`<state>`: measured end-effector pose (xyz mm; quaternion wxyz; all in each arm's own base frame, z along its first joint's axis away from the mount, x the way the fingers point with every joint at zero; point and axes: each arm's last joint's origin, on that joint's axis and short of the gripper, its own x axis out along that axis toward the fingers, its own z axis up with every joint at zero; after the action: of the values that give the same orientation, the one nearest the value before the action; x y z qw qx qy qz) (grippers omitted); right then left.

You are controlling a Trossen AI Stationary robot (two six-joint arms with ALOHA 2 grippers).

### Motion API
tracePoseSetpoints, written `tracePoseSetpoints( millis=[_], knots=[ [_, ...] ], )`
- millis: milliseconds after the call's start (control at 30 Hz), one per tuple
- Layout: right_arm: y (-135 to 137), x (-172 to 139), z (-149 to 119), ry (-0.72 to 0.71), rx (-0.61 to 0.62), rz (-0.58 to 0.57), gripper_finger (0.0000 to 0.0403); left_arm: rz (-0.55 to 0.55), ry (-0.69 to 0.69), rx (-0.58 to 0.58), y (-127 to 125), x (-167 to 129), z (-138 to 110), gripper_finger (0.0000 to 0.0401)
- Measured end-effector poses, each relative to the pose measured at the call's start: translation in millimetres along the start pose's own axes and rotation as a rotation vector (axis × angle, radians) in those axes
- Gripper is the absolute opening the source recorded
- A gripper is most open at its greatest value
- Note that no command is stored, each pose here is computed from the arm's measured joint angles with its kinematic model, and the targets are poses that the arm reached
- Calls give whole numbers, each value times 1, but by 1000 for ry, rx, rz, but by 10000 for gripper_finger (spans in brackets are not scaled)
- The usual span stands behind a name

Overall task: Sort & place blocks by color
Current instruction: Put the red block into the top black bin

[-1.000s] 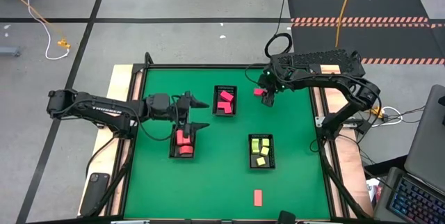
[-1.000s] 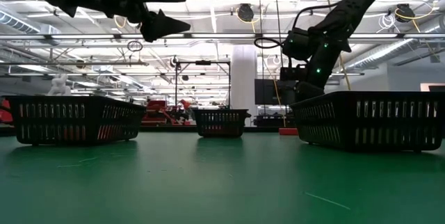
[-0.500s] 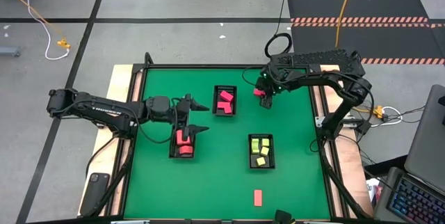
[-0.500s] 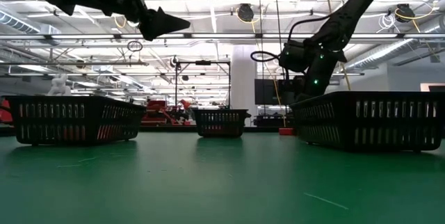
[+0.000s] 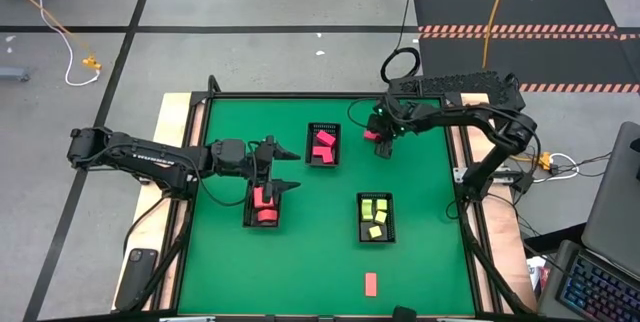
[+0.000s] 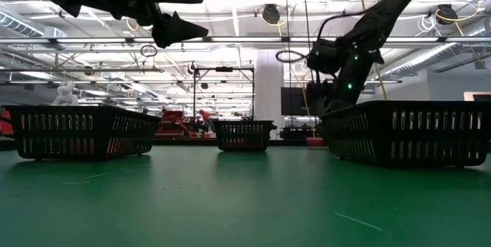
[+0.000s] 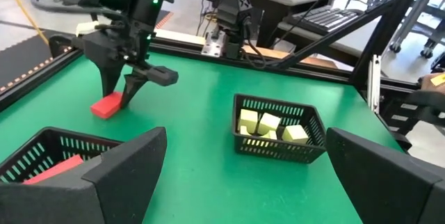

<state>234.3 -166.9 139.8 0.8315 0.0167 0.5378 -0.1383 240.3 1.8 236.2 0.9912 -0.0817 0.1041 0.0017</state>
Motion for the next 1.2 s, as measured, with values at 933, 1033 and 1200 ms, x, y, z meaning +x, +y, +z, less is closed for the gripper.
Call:
tracePoseSetpoints(
  millis=[933, 1033, 1200],
  knots=[
    [87, -26, 103, -533, -152, 113, 123, 131, -26, 51, 4, 0, 2, 394],
    [88, -14, 108, -450, -158, 127, 123, 129, -24, 51, 4, 0, 1, 394],
    [89, 2, 107, -377, -165, 139, 123, 130, -4, 51, 4, 0, -1, 394]
  ],
)
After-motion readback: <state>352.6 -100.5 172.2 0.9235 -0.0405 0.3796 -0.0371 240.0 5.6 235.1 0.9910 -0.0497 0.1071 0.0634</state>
